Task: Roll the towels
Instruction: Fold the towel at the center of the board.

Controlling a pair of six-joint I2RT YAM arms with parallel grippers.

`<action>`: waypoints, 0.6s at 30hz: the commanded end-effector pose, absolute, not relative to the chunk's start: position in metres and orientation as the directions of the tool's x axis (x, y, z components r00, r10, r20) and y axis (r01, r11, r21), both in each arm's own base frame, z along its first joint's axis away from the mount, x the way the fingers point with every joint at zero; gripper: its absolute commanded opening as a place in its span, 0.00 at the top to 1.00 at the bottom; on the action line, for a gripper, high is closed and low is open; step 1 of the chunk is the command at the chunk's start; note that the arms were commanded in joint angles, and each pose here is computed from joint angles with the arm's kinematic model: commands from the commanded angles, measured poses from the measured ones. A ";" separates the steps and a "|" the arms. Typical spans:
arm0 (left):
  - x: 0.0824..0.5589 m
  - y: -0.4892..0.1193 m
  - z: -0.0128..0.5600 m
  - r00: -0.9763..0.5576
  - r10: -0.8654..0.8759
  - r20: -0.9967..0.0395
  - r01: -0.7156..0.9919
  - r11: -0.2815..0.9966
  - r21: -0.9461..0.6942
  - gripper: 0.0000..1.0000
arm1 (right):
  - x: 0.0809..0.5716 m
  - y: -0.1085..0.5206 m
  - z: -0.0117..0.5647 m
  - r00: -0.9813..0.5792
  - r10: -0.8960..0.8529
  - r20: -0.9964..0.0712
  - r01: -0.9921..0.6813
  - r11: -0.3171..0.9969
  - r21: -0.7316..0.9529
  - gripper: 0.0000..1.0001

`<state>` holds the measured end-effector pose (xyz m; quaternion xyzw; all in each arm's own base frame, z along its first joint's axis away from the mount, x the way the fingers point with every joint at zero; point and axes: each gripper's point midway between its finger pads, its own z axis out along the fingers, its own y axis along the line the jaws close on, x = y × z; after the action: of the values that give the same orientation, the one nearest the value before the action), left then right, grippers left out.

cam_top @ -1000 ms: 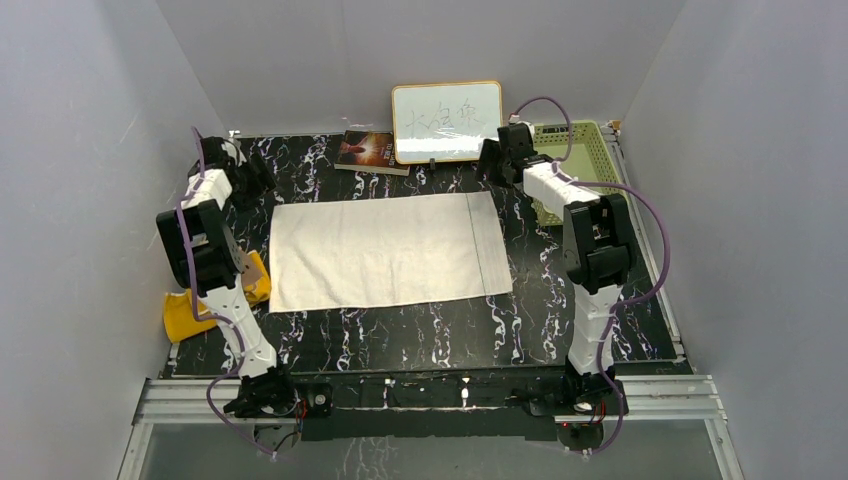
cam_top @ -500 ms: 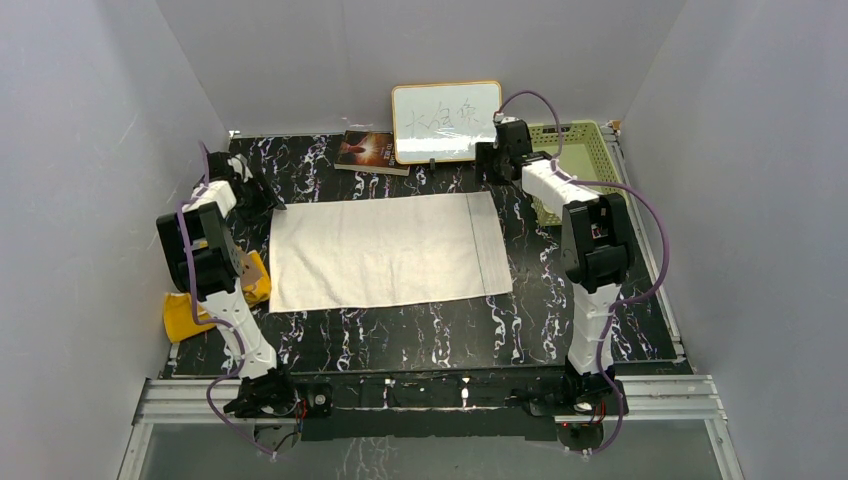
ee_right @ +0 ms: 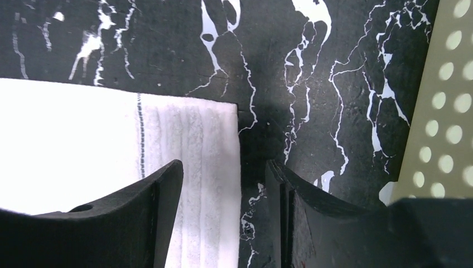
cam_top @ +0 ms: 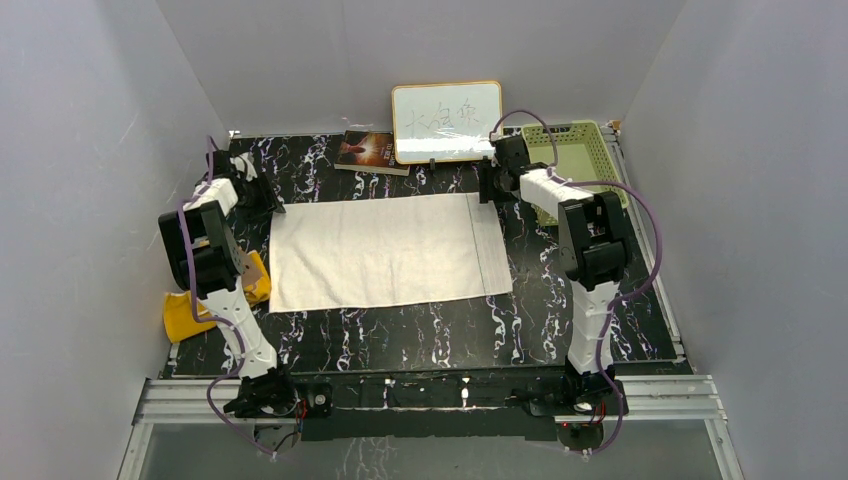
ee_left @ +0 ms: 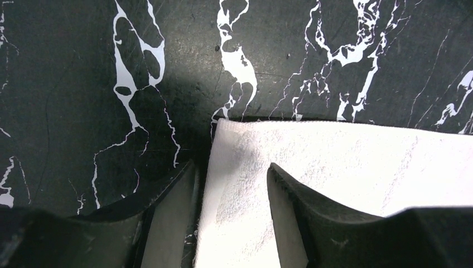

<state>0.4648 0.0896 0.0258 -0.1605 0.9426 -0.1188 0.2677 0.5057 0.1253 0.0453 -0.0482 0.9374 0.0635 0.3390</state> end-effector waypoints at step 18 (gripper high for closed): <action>0.452 0.098 0.007 -0.860 -0.245 -0.447 -0.216 0.970 -0.115 0.50 | 0.539 0.107 0.023 -0.727 -0.108 -0.678 -0.113 0.993 -0.037 0.49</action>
<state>0.4682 0.0917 0.0223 -0.1212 0.9537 -0.0542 0.2699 0.5238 0.1143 0.0269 -0.0587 0.9334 0.0260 0.3532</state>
